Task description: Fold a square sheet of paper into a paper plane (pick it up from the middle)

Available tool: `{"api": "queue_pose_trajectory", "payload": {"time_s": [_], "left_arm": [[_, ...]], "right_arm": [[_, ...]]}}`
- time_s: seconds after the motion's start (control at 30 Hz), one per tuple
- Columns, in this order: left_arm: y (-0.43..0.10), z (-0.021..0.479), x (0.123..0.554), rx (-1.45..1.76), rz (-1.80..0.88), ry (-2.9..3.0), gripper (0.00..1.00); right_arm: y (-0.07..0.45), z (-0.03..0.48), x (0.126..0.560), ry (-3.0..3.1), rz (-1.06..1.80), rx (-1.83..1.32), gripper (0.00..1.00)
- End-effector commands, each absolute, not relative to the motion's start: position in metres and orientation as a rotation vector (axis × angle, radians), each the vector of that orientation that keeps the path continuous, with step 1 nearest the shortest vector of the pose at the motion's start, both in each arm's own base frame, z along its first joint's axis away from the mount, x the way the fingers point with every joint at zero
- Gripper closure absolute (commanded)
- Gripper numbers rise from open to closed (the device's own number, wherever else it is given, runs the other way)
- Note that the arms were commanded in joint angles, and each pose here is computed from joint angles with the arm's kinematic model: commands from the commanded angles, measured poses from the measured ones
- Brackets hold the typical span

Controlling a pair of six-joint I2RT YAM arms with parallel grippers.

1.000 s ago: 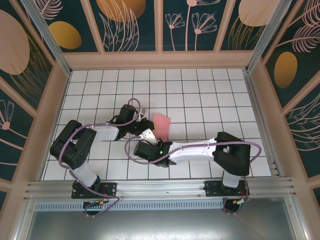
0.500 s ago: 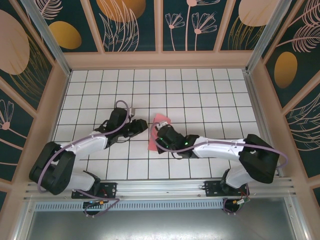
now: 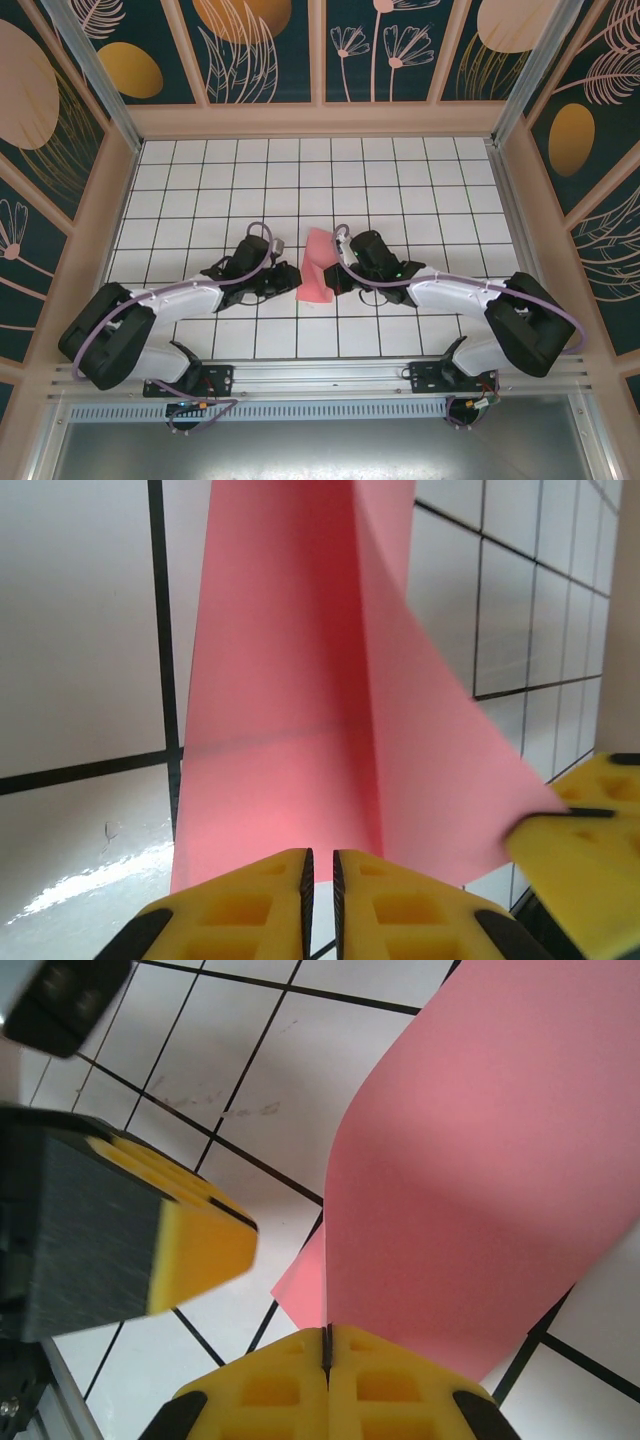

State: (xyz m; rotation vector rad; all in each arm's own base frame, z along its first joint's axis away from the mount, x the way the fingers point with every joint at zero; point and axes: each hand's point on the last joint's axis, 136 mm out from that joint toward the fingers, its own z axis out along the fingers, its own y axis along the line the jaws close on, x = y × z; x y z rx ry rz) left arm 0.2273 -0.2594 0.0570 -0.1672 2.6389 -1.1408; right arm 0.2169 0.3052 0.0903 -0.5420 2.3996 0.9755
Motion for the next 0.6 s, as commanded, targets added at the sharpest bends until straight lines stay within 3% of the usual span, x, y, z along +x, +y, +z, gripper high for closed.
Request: {"api": "queue_pose_trajectory", "payload": {"time_s": [0.0,0.37,0.57], "left_arm": [[-0.269,0.053,0.225,-0.153,-1.159,2.647,0.84],[-0.268,0.020,0.212,-0.165,-1.057,2.746,0.90],[-0.255,0.006,0.206,-0.194,-0.989,2.769,0.92]], "right_arm": [[0.306,0.088,0.212,2.387,1.009,-0.589,0.98],[0.300,0.070,0.214,2.453,0.957,-0.545,0.97],[0.291,0.054,0.229,2.517,0.790,-0.507,0.97]]}}
